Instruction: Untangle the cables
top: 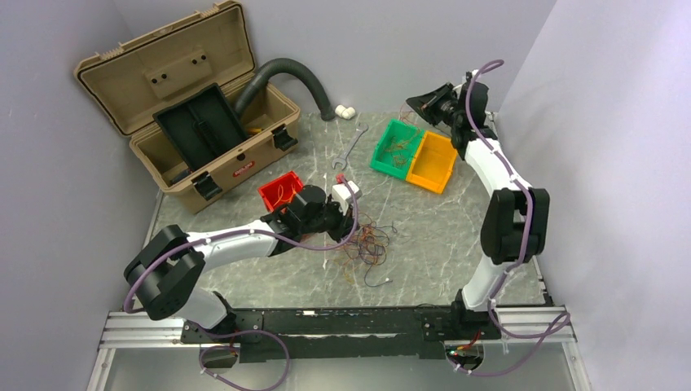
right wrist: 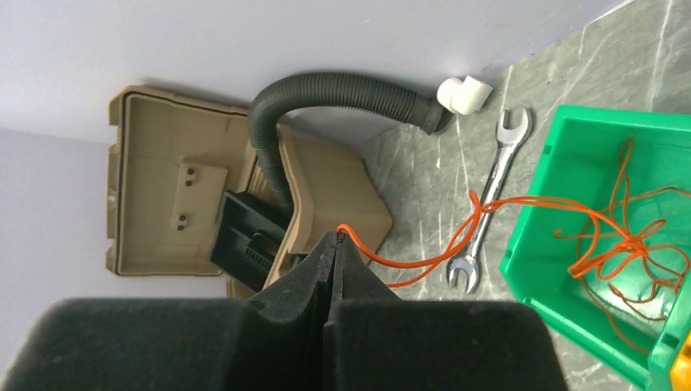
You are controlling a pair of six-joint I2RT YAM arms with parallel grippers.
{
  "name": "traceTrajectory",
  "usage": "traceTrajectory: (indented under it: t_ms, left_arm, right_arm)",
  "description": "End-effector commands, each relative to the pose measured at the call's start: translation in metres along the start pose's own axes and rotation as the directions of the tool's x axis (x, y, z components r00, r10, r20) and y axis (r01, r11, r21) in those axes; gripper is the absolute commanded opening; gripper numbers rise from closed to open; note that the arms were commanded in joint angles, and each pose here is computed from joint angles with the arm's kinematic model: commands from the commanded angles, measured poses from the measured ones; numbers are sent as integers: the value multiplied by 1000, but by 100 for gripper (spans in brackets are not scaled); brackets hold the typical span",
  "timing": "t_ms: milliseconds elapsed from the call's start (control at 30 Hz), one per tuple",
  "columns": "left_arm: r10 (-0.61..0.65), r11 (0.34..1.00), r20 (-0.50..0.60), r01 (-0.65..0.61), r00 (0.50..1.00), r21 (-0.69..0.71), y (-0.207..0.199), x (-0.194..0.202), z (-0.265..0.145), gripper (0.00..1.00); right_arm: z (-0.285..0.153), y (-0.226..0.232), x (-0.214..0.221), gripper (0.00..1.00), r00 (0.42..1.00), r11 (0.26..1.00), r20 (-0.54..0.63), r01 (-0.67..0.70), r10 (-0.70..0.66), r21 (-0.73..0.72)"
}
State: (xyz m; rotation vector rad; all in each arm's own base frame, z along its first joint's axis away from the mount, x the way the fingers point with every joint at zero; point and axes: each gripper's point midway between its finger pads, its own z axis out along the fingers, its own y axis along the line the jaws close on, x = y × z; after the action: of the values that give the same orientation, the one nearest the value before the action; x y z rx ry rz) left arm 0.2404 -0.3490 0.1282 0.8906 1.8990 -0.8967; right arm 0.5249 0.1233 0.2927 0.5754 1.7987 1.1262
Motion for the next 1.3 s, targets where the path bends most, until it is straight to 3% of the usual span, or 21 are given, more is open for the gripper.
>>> traceTrajectory:
  t_ms: [0,267,300,367,400,467,633,667,767,900,1033,1267]
  left_arm:
    - [62,998,75,-63,995,22,-4,-19,-4,0]
    - [72,997,70,-72,995,-8,2,-17,-5,0]
    - [74,997,68,-74,995,-10,2,-17,-6,0]
    - [76,997,72,-76,994,-14,3,-18,-7,0]
    - [76,997,73,-76,994,-15,3,-18,-7,0]
    - [79,997,76,-79,994,-10,1,-18,-7,0]
    - [85,996,88,-86,992,11,-3,-21,-9,0]
    - [84,996,89,-85,993,12,-3,-21,-10,0]
    - [81,997,95,-81,992,-1,-2,-21,-14,0]
    - [52,998,74,-50,996,-22,1,-17,-15,0]
    - [45,999,29,-45,999,-13,-1,-15,-15,0]
    - [8,1000,70,-8,998,4,-3,-4,-11,0]
  right_arm:
    - [26,3,-6,0,999,998,4,51,-51,-36]
    - [66,-100,31,0,992,970,-75,114,-100,215]
    - [67,-105,36,5,990,965,-91,128,-110,228]
    - [64,-106,45,47,984,956,-116,159,-133,248]
    - [60,-102,46,57,980,952,-119,183,-157,246]
    - [48,-89,48,65,972,944,-116,228,-206,237]
    - [-5,-54,69,70,936,918,-150,345,-319,195]
    - [-19,-52,76,74,926,909,-161,370,-342,192]
    - [-64,-60,98,99,904,883,-188,418,-383,213]
    - [-122,-87,131,100,887,862,-234,450,-399,232]
    - [-163,-95,164,97,859,862,-275,482,-431,157]
    - [-184,-124,211,93,855,889,-316,452,-410,69]
